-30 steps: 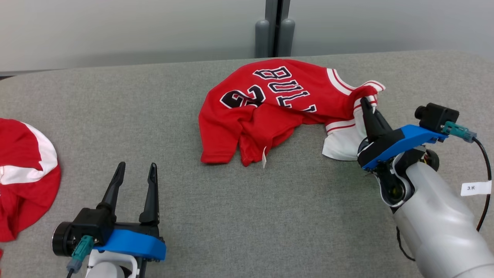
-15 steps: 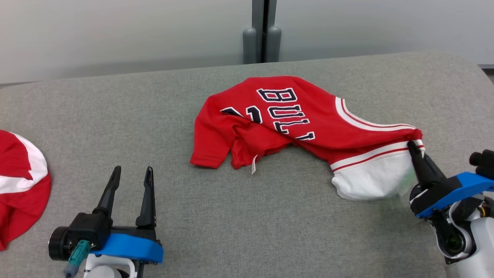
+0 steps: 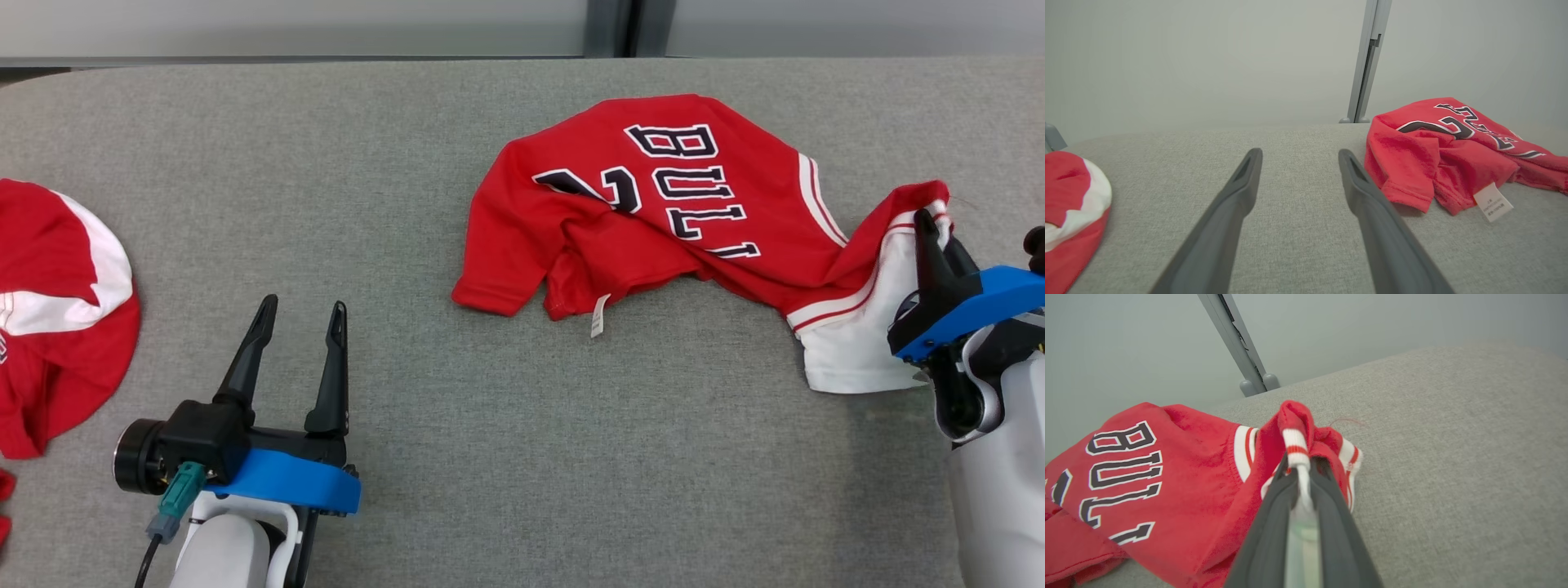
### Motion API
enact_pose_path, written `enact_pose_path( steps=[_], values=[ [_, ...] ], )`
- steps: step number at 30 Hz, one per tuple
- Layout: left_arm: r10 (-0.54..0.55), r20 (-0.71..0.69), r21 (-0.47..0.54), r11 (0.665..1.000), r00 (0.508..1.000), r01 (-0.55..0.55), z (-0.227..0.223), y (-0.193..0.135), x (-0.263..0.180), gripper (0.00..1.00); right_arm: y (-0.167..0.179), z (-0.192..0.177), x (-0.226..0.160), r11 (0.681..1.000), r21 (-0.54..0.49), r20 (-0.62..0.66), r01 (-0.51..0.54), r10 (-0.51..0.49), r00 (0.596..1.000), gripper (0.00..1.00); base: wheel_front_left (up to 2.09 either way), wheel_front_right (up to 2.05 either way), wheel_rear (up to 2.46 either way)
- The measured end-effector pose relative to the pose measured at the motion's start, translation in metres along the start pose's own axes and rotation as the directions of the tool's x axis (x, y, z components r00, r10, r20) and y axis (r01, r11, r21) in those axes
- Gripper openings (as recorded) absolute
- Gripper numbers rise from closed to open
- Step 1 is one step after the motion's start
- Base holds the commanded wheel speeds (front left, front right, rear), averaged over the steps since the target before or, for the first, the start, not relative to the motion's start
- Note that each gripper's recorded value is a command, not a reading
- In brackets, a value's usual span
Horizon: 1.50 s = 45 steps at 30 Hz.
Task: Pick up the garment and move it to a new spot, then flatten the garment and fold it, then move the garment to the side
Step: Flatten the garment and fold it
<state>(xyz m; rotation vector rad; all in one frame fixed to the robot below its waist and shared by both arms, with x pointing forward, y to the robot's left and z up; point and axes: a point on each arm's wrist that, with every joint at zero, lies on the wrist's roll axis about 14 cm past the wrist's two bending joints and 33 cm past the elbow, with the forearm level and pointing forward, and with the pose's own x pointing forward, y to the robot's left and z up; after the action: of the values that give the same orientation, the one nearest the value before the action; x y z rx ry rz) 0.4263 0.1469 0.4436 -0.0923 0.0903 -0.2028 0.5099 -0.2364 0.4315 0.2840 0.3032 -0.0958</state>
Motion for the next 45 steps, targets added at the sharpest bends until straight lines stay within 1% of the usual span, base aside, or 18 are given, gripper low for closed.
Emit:
enact_pose_path(
  steps=[1,2,5,8,14,19,26,30,34,38,45],
  values=[
    [0.000,0.000,0.000,1.000,1.000,0.000,0.000,0.000,0.000,1.00,0.000,0.000,0.000,1.000,0.000,0.000,0.000,0.000,1.000,1.00,0.00,0.00,0.00],
    [0.011,-0.006,0.001,1.000,1.000,-0.011,-0.002,0.003,-0.002,1.00,-0.002,0.000,0.003,0.999,-0.047,0.009,0.003,-0.003,1.000,1.00,0.00,0.00,0.00],
    [0.017,0.002,0.001,1.000,1.000,-0.017,0.002,0.005,-0.005,1.00,-0.005,0.011,0.000,0.994,-0.109,0.053,0.010,-0.004,0.999,1.00,0.00,0.00,0.00],
    [0.025,0.011,-0.003,1.000,1.000,-0.025,0.006,0.006,-0.007,1.00,-0.008,0.019,-0.005,0.990,-0.139,0.088,0.015,-0.003,0.996,1.00,0.00,0.00,0.00],
    [0.020,0.027,-0.010,1.000,0.999,-0.020,0.012,0.000,-0.017,1.00,-0.019,0.035,-0.041,0.978,-0.204,0.184,0.044,-0.006,0.983,1.00,0.00,0.00,0.00],
    [-0.001,0.046,-0.019,1.000,0.999,0.001,0.019,-0.010,-0.022,1.00,-0.015,0.036,-0.080,0.970,-0.236,0.242,0.049,0.010,0.970,1.00,0.00,0.00,0.00],
    [-0.020,0.060,-0.028,0.999,0.998,0.021,0.024,-0.021,-0.029,1.00,-0.015,0.018,-0.128,0.973,-0.224,0.249,0.065,-0.007,0.968,1.00,0.00,0.00,0.00],
    [-0.024,0.051,-0.029,0.999,0.998,0.026,0.021,-0.024,-0.032,1.00,-0.020,0.011,-0.143,0.976,-0.202,0.238,0.076,-0.026,0.971,1.00,0.00,0.00,0.00],
    [-0.041,0.016,-0.030,0.999,0.999,0.041,0.009,-0.028,-0.029,1.00,-0.015,0.007,-0.145,0.983,-0.174,0.220,0.055,-0.016,0.975,1.00,0.00,0.00,0.00],
    [-0.095,-0.071,-0.026,0.995,0.993,0.094,-0.013,-0.044,-0.016,1.00,-0.013,0.002,-0.142,0.985,-0.164,0.204,0.044,-0.010,0.979,1.00,0.00,0.00,0.00],
    [-0.206,-0.245,-0.017,0.978,0.947,0.208,-0.047,-0.075,0.022,1.00,-0.017,-0.006,-0.137,0.988,-0.144,0.182,0.050,-0.024,0.983,1.00,0.00,0.00,0.00]
  ],
)
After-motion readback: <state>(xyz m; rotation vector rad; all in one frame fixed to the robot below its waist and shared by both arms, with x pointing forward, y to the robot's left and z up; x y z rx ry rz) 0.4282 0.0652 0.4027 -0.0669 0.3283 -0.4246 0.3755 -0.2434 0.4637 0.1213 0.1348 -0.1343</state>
